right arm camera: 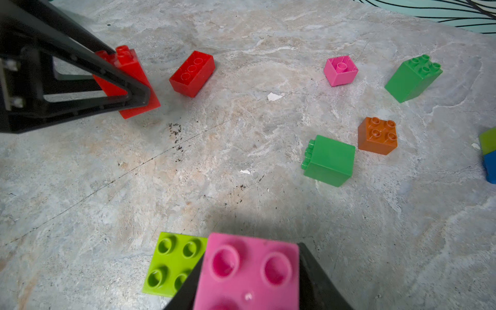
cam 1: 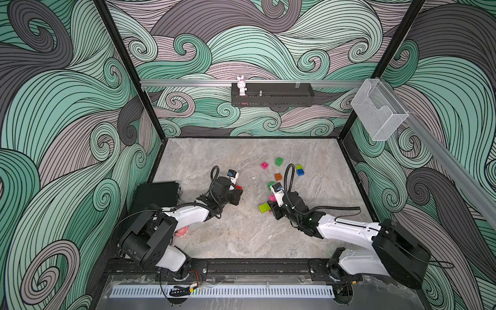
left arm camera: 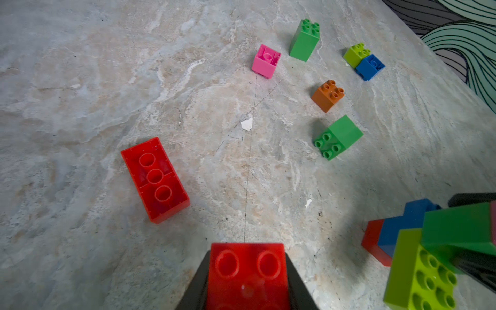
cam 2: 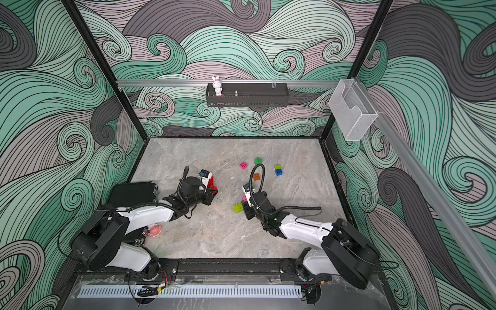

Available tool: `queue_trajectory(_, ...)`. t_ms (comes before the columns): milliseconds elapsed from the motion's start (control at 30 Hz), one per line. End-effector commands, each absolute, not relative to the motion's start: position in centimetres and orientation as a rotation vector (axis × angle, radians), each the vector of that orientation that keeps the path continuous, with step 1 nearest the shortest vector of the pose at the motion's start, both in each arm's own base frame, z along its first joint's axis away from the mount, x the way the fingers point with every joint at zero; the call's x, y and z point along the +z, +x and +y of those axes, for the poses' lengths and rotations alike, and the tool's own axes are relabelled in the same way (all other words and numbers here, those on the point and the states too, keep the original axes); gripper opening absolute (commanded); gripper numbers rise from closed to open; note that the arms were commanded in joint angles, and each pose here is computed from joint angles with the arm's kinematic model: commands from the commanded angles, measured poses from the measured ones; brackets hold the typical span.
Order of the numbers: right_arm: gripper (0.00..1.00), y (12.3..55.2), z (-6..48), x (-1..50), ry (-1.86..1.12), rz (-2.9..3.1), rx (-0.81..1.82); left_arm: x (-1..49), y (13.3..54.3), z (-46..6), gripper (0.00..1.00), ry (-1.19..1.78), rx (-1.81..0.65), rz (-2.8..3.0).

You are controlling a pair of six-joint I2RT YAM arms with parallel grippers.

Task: Assemble the number 4 with lego
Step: Move the lego brick at the center of the board.

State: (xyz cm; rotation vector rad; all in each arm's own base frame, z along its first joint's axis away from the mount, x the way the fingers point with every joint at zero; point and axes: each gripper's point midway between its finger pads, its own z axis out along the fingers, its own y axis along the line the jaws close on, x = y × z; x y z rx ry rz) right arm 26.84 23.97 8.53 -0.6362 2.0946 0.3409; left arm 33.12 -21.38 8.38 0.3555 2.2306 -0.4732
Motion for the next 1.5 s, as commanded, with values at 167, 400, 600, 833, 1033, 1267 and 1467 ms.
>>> queue_trajectory(167, 0.33, 26.7, 24.8, 8.9, -0.683, 2.037, 0.368, 9.6, 33.2, -21.3, 0.0, 0.369, -0.472, 2.233)
queue_trajectory(400, 0.23, 28.1, 26.5, 9.8, -0.744, 1.963, 0.353, 12.6, 32.9, -21.5, 0.0, 0.406, -0.511, 2.175)
queue_trajectory(600, 0.19, 30.8, 28.5, 9.9, -0.671, 2.012, 0.34, 14.0, 32.7, -22.4, 0.0, 0.459, -0.569, 2.16)
queue_trajectory(833, 0.18, 31.4, 28.1, 7.4, -0.649, 2.131, 0.275, 14.3, 32.1, -23.3, 0.0, 0.511, -0.624, 2.18)
queue_trajectory(1033, 0.16, 30.2, 26.3, 3.9, -0.629, 2.27, 0.228, 13.7, 30.7, -25.0, 0.0, 0.629, -0.737, 2.181)
queue_trajectory(1267, 0.15, 29.1, 24.9, 2.1, -0.642, 2.315, 0.187, 13.1, 29.8, -26.1, 0.0, 0.771, -0.783, 2.131)
queue_trajectory(1467, 0.14, 28.6, 24.9, 1.1, -0.682, 2.34, 0.185, 12.7, 29.2, -26.7, 0.0, 0.913, -0.765, 2.037)
